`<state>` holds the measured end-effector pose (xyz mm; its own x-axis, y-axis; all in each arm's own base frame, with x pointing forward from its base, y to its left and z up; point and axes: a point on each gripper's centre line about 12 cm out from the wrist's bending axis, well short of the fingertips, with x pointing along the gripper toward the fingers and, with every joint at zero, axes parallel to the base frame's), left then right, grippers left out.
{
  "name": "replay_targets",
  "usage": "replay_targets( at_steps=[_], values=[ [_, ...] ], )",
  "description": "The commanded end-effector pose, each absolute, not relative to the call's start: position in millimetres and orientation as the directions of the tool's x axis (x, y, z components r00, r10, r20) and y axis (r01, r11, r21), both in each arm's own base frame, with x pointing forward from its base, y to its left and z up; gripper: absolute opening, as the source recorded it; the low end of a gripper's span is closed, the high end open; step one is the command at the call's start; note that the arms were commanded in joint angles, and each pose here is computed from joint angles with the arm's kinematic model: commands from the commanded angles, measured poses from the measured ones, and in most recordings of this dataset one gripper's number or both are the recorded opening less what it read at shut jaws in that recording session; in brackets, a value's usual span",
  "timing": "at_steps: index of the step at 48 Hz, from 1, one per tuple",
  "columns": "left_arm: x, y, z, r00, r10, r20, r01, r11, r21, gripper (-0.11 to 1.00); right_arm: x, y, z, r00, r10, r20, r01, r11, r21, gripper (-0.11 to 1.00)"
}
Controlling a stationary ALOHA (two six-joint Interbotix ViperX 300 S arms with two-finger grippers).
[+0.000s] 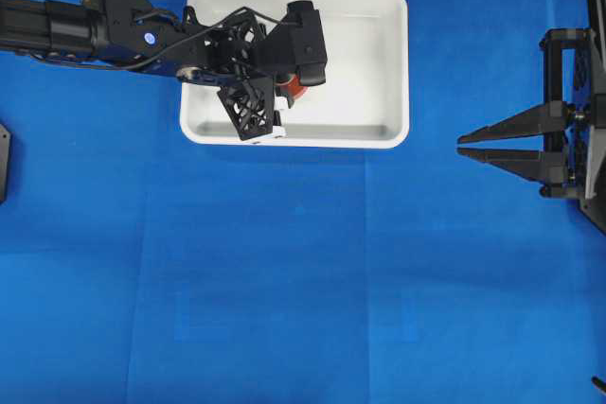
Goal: Place one roll of tape in the white case with the left arm.
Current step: 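Lift the tape with the left gripper and carry it over the white tray, then lower the tape into the tray and open the left gripper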
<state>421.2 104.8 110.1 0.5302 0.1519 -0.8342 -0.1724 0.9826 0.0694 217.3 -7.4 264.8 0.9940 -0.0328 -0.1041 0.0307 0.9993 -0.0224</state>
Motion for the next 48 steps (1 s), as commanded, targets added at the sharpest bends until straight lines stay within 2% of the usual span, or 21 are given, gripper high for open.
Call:
replay_targets(
  at_steps=[1, 2, 10, 12, 20, 30, 42, 48],
  values=[
    [427, 107, 126, 0.57, 0.162, -0.805, -0.177, 0.982, 0.072, 0.27, 219, -8, 268, 0.995, -0.034, -0.093, 0.033, 0.999, -0.019, -0.1],
    [427, 107, 126, 0.572, 0.162, -0.804, -0.177, 0.982, 0.072, 0.3, 219, -8, 268, 0.995, -0.034, -0.093, 0.032, 0.999, -0.021, -0.1],
    [425, 106, 137, 0.576, 0.165, -0.801, -0.179, 0.981, 0.074, 0.77, 219, -8, 269, 0.995, -0.034, -0.093, 0.033, 0.999, -0.019, -0.1],
    [423, 106, 144, 0.578, 0.166, -0.799, -0.18, 0.981, 0.074, 0.81, 219, -8, 269, 0.995, -0.034, -0.093, 0.032, 0.999, -0.021, -0.1],
    [411, 103, 180, 0.594, 0.173, -0.786, -0.186, 0.98, 0.075, 0.71, 219, -8, 269, 0.995, -0.035, -0.092, 0.033, 0.999, -0.016, -0.1],
    [390, 88, 228, 0.659, 0.174, -0.732, -0.173, 0.982, 0.077, 0.7, 219, -8, 270, 0.995, -0.035, -0.089, 0.033, 0.999, -0.016, -0.1],
    [354, 56, 245, 0.707, 0.129, -0.696, -0.13, 0.99, 0.051, 0.7, 219, -8, 271, 0.996, -0.035, -0.087, 0.033, 0.999, -0.016, -0.1],
    [340, 40, 249, 0.764, 0.101, -0.638, -0.109, 0.994, 0.027, 0.7, 219, -8, 271, 0.996, -0.035, -0.084, 0.033, 0.999, -0.016, -0.1]
  ],
)
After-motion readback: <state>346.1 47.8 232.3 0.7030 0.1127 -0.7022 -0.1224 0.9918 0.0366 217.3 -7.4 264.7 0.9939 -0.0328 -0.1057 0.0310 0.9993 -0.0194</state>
